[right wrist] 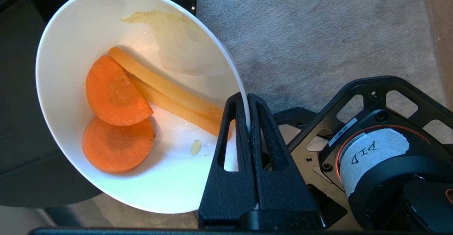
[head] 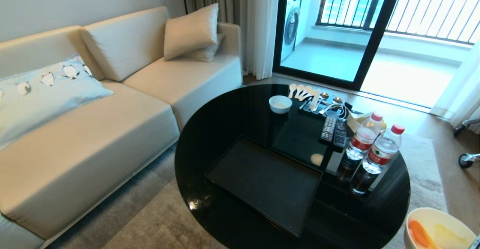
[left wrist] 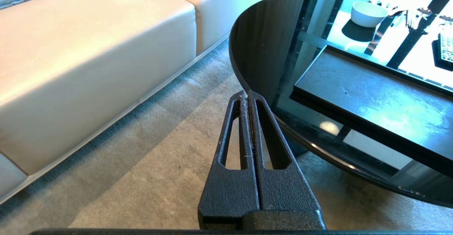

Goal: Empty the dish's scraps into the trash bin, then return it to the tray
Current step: Move the bowl over the trash can

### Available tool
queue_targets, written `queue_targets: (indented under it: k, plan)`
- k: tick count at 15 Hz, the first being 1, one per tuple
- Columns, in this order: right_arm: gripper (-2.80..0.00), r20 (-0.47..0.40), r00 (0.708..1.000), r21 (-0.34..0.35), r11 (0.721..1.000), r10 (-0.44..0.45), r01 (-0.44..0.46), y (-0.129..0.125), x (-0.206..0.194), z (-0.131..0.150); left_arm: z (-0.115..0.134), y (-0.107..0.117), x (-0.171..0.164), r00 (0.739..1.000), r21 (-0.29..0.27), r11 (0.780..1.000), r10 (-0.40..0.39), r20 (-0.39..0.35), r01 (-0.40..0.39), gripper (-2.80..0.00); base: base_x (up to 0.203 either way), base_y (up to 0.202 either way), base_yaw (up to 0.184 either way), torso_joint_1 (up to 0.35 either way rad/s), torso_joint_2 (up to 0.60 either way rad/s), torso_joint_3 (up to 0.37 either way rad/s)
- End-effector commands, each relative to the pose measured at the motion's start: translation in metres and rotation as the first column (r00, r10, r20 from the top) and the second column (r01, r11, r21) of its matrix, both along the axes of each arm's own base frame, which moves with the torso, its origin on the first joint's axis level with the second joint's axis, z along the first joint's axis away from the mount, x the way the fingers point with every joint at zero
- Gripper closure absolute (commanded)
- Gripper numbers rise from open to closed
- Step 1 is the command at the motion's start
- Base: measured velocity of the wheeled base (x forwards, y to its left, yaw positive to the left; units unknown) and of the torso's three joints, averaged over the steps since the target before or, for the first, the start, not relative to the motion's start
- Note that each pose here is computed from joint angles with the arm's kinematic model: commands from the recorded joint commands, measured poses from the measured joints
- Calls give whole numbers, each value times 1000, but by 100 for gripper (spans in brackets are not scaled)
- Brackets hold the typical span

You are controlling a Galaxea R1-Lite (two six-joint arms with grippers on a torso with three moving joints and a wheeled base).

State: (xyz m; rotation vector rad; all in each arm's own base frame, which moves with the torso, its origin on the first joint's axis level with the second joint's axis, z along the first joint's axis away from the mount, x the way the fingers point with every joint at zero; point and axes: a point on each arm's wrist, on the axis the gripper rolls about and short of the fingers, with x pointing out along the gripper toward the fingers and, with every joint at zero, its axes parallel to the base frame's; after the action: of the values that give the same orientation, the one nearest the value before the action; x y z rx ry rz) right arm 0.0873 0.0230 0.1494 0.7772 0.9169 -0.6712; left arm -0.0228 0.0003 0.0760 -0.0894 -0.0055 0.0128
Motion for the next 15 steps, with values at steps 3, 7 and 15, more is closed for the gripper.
queue_targets:
  k: [3, 7, 15]
  plan:
    - [0, 14, 1000, 4, 1000, -6, 6, -1, -4, 2, 0, 0, 0, 1000, -1, 1000, 1, 1, -1, 0, 0, 0, 0, 0, 0, 0]
    - [0, 27, 1000, 9, 1000, -6, 6, -1, -2, 6, 0, 0, 0, 1000, -1, 1000, 1, 1, -1, 0, 0, 0, 0, 0, 0, 0]
    - [0, 15, 1000, 4, 1000, -6, 6, -1, -3, 5, 0, 0, 0, 1000, -1, 1000, 1, 1, -1, 0, 0, 0, 0, 0, 0, 0]
